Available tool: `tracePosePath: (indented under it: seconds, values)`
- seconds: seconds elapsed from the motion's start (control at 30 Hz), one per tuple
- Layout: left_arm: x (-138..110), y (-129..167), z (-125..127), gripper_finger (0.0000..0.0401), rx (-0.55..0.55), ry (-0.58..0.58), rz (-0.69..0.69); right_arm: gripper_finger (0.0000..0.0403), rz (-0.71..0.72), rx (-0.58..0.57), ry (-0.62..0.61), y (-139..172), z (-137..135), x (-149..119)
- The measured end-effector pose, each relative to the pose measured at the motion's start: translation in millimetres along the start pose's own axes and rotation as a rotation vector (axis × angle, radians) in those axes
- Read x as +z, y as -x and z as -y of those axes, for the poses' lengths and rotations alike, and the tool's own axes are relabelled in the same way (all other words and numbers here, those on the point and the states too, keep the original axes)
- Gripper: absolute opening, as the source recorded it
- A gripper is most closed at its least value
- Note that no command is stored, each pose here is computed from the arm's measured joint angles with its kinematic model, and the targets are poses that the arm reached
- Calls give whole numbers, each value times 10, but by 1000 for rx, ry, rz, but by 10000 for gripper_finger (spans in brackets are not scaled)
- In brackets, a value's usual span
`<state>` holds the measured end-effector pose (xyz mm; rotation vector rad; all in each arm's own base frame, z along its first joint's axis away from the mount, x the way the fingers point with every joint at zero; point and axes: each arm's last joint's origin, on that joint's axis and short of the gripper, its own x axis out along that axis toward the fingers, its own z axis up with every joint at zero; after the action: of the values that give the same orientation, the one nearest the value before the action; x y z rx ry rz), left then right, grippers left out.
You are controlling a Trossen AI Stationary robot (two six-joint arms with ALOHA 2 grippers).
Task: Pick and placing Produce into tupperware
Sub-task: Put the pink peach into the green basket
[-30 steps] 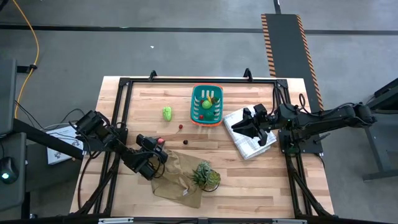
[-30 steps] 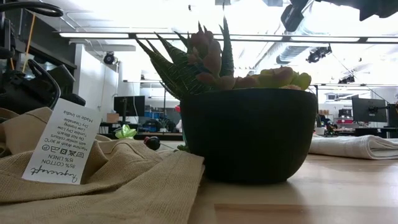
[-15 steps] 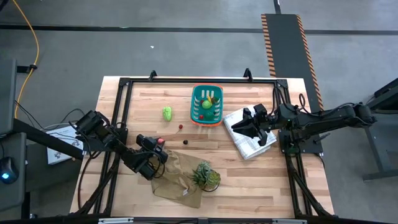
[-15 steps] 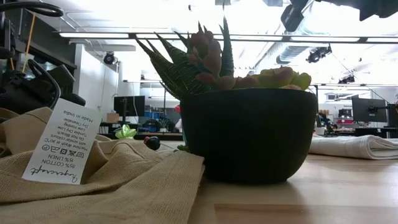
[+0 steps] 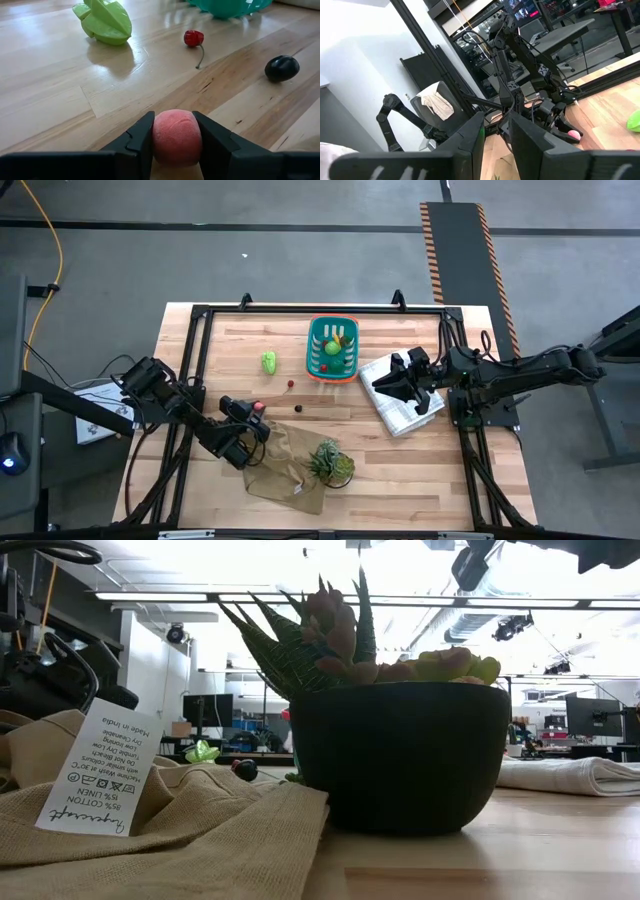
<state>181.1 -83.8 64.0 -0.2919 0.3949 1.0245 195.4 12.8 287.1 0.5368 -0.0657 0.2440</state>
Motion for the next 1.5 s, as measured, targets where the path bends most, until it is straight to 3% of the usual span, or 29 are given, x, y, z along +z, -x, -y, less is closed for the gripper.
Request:
tracePosePath:
  seconds: [0.53,0.7,1.07,1.5]
  values:
    - [3,0,2,104,-1,0,8,79,0,0,0,0,0,-1]
    - [88,45,109,98,-27,-1,25,79,0,0,0,0,0,-1]
    - [716,360,202,95,-149,-82,91,79,-1,0,11,-1,0,-1]
    - [1551,774,-141,98,-423,-44,109,79,27,13,20,0,-14,24]
